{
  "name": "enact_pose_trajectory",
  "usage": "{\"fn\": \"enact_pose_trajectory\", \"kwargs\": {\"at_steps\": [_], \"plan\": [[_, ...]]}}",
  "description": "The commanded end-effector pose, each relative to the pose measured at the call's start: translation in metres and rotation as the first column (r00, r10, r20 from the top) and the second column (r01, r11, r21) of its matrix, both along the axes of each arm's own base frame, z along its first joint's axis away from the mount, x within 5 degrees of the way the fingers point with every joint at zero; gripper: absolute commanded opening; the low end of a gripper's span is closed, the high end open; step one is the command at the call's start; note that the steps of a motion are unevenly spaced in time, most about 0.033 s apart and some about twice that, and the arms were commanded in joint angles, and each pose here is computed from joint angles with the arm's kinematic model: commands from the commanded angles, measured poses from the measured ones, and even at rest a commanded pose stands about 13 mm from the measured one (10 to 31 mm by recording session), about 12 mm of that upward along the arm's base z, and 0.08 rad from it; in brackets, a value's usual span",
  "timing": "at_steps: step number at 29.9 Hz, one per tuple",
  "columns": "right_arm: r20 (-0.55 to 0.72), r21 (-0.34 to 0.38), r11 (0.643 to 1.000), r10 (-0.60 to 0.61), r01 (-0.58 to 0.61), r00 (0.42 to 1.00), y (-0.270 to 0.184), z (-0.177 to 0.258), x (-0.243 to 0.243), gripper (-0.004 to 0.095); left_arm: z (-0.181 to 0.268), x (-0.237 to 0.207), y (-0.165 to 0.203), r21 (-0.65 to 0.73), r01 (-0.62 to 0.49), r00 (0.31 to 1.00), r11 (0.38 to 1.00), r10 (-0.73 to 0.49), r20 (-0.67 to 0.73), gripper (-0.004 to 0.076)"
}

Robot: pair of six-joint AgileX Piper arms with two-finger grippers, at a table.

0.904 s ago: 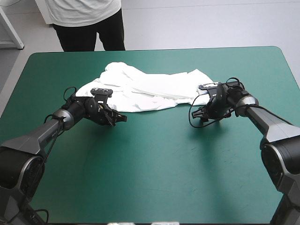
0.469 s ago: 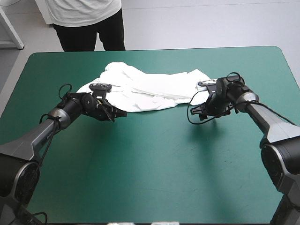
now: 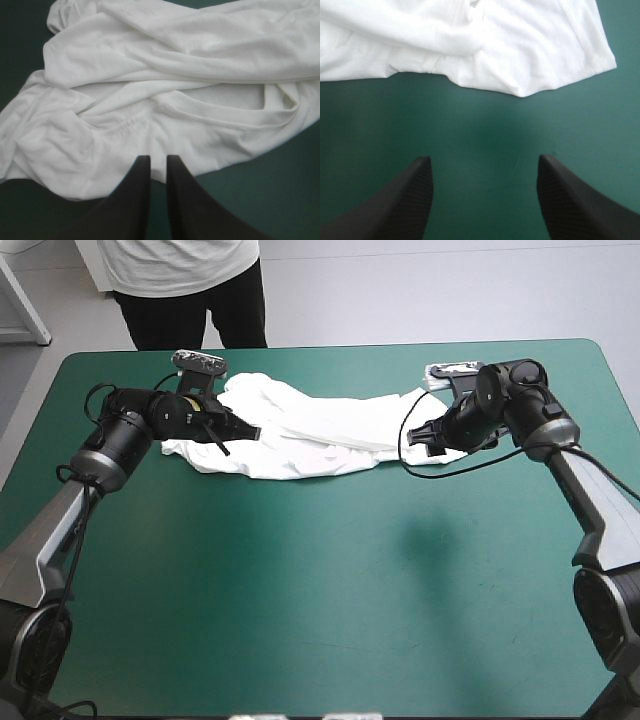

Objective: Fold the cloth

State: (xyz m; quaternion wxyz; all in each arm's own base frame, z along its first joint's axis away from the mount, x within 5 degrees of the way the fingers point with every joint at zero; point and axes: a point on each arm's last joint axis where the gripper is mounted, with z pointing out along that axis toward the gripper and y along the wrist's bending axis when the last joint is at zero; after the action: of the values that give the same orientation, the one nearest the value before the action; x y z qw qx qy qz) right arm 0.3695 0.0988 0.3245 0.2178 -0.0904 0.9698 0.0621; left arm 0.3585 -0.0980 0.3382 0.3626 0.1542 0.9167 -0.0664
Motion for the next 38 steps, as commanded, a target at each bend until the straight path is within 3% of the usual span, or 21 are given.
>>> {"fn": "enact_pose_trajectory", "kwargs": {"at_steps": [1, 4, 6, 11, 14, 17, 23, 25, 28, 38], "plan": [[0.092, 0.018, 1.000, -0.015, 0.013, 0.996, -0.006, 0.031, -0.009, 0.0369, 0.032, 0.000, -0.002, -0.015, 0.005, 0.994, 1.000, -0.004, 0.107, 0.0277], [0.094, 0.011, 1.000, -0.017, 0.016, 0.995, -0.007, 0.032, -0.010, 0.0004, 0.037, 0.007, -0.003, -0.022, 0.006, 0.992, 1.000, -0.003, 0.126, 0.0437], [0.098, -0.002, 1.000, -0.021, 0.022, 0.995, -0.008, 0.033, -0.010, -0.0006, 0.039, 0.012, -0.005, -0.027, 0.006, 0.991, 1.000, -0.002, 0.135, 0.0482], [0.104, -0.011, 0.999, -0.047, 0.048, 0.993, -0.016, 0.040, -0.014, -0.0017, 0.040, 0.026, -0.006, -0.007, -0.005, 0.992, 1.000, 0.005, 0.128, 0.0482], [0.137, -0.002, 0.998, -0.068, 0.068, 0.988, -0.023, 0.044, -0.011, -0.0015, 0.027, 0.037, 0.009, 0.005, -0.096, 0.995, 0.995, 0.095, 0.016, 0.0482], [0.187, 0.013, 0.996, -0.094, 0.093, 0.978, -0.031, 0.051, -0.006, 0.0071, 0.009, 0.047, 0.032, 0.020, -0.176, 0.977, 0.984, 0.177, -0.118, 0.0482], [0.228, 0.029, 0.991, -0.135, 0.132, 0.964, -0.046, 0.058, 0.000, 0.0518, 0.001, 0.065, 0.070, 0.079, -0.288, 0.948, 0.954, 0.296, -0.121, 0.0482], [0.212, 0.046, 0.987, -0.157, 0.151, 0.965, -0.052, 0.056, 0.005, 0.0607, -0.002, 0.070, 0.081, 0.117, -0.308, 0.938, 0.944, 0.322, -0.128, 0.0482], [0.183, 0.088, 0.981, -0.187, 0.173, 0.965, -0.058, 0.047, 0.012, 0.0614, -0.009, 0.078, 0.092, 0.115, -0.334, 0.925, 0.936, 0.348, -0.150, 0.0482], [0.146, 0.113, 0.981, -0.174, 0.158, 0.974, -0.056, 0.024, 0.035, 0.0585, -0.043, 0.103, 0.115, 0.133, -0.378, 0.898, 0.916, 0.398, -0.190, 0.0482]]}}
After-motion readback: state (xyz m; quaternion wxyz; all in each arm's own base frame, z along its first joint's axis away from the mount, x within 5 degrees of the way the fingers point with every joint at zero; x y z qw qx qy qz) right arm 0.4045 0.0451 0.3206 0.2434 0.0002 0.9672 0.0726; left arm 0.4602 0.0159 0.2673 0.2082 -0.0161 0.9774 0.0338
